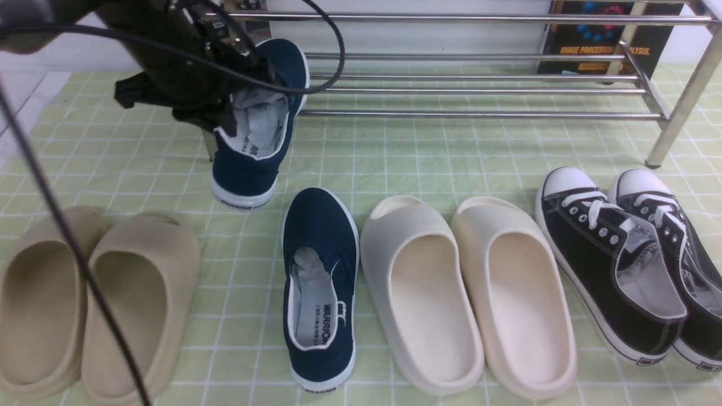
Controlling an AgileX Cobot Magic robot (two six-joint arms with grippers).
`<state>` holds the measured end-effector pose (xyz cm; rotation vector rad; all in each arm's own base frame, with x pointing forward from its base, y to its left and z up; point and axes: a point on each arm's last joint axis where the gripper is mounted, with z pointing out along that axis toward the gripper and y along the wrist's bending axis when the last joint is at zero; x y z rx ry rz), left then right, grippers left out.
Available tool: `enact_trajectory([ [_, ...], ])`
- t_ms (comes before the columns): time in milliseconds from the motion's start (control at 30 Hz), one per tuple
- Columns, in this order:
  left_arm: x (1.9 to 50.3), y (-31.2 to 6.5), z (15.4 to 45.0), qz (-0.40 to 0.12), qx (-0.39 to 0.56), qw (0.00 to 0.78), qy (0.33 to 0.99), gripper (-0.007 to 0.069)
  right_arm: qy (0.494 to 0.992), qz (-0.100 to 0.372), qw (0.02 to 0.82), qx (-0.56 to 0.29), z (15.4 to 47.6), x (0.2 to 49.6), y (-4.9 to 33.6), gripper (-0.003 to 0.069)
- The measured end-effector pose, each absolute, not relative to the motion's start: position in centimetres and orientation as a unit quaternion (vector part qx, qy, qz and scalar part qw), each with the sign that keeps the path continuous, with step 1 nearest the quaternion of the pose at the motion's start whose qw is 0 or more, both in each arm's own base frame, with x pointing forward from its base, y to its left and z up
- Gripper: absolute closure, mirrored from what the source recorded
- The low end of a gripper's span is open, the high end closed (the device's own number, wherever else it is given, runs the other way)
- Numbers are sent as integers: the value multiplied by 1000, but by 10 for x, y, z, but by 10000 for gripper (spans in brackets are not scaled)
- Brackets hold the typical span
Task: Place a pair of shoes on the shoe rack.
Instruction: Use the left arm to put a shoe into the shoe rack
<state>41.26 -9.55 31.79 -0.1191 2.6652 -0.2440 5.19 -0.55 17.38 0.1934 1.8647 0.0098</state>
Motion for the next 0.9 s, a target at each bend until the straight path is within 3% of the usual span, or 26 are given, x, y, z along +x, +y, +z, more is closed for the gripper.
enact_trajectory([
  [367,483,-107,283,-75,-37,268,960,607,802,4,592,83,174,52,-6,419],
  [900,505,-110,277,-89,-38,329,939,607,802,4,592,83,174,52,-6,419],
])
